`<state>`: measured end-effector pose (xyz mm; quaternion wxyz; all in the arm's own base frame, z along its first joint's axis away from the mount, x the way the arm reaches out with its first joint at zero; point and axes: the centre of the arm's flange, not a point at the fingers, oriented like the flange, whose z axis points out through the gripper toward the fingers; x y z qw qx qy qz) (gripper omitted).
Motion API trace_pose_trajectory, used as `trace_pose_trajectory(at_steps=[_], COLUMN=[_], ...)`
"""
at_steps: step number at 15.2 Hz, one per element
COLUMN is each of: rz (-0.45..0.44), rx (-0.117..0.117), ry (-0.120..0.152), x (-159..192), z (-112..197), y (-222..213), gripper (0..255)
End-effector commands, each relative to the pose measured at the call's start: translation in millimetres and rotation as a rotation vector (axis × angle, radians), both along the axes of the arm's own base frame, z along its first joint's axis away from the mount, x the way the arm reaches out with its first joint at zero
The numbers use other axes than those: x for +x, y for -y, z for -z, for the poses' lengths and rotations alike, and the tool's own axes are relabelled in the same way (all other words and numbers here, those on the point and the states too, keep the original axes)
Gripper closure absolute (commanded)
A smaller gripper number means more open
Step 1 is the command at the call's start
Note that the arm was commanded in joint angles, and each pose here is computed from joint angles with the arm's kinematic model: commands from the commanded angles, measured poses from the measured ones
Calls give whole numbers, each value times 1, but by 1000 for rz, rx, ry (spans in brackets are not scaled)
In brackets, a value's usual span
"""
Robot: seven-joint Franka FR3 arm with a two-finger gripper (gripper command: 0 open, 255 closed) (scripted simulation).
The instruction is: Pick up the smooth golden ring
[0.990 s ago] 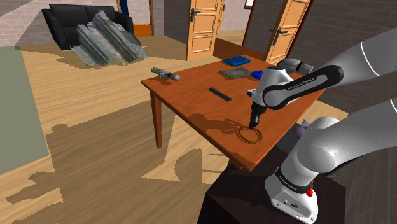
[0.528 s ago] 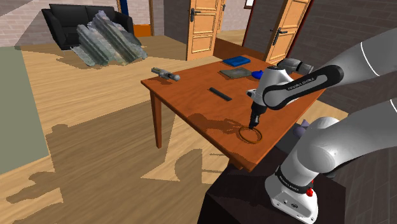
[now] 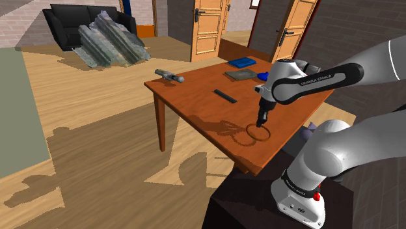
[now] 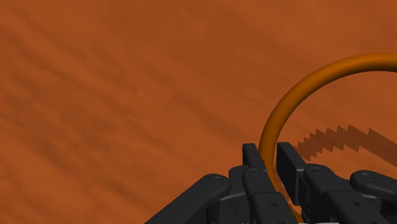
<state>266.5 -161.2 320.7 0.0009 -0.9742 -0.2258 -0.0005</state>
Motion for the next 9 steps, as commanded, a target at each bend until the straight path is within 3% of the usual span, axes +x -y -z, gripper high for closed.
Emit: trace_pose_trajectory(at_steps=[1,9], rz=[0,0], rx=[0,0], ry=[-1,-1], x=[0,-1], z=[-11,-43], y=[1,1], gripper=[255,255])
